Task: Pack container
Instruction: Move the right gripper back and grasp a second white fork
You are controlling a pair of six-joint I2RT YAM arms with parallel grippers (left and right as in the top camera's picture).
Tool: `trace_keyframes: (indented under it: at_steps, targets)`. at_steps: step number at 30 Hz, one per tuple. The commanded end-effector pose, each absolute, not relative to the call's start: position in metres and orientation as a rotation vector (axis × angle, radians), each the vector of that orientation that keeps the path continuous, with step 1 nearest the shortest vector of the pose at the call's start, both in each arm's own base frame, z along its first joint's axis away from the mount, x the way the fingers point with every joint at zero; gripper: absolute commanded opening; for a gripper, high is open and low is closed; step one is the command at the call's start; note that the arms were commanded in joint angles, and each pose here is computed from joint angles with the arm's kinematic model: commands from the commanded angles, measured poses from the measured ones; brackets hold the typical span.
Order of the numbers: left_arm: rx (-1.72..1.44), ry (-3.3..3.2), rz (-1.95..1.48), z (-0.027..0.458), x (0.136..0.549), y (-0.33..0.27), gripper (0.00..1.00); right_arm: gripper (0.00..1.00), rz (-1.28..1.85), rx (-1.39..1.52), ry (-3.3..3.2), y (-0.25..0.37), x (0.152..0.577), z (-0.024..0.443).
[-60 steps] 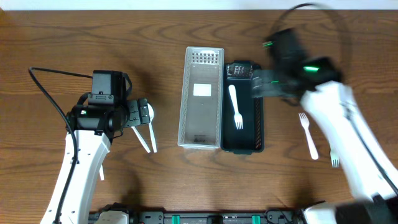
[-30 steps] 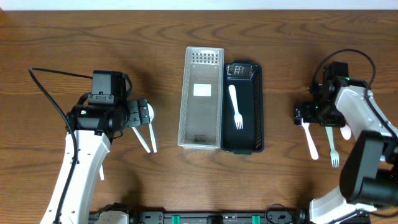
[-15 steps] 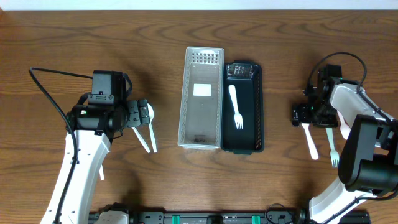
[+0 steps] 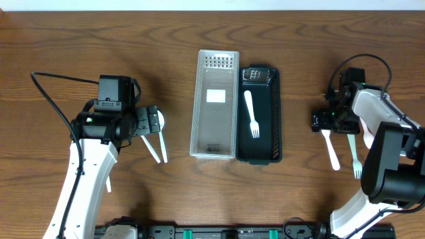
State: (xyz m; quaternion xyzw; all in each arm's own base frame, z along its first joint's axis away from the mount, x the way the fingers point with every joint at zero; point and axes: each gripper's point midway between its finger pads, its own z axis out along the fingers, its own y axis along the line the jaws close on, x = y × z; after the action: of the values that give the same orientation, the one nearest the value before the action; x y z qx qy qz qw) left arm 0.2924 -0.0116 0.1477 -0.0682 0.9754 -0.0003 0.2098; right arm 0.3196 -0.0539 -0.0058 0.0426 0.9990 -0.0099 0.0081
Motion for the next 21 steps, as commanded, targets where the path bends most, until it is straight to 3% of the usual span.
trace_keyframes:
  at_steps: [1, 7, 13, 21]
  targets:
    - [-0.187, 2.7, 0.001, 0.153, 0.296, -0.012, 0.98, 0.87, -0.022, 0.11, 3.174, -0.05, 0.313, -0.021]
    - [-0.186, 2.7, 0.002, 0.153, 0.296, -0.012, 0.98, 0.81, -0.015, 0.112, 3.212, -0.049, 0.307, -0.032]
    - [-0.186, 2.7, 0.002, 0.153, 0.296, -0.012, 0.98, 0.57, -0.014, 0.118, 3.218, -0.049, 0.306, -0.033]
    - [-0.186, 2.7, 0.002, 0.153, 0.296, -0.012, 0.98, 0.47, -0.014, 0.118, 3.221, -0.049, 0.305, -0.033]
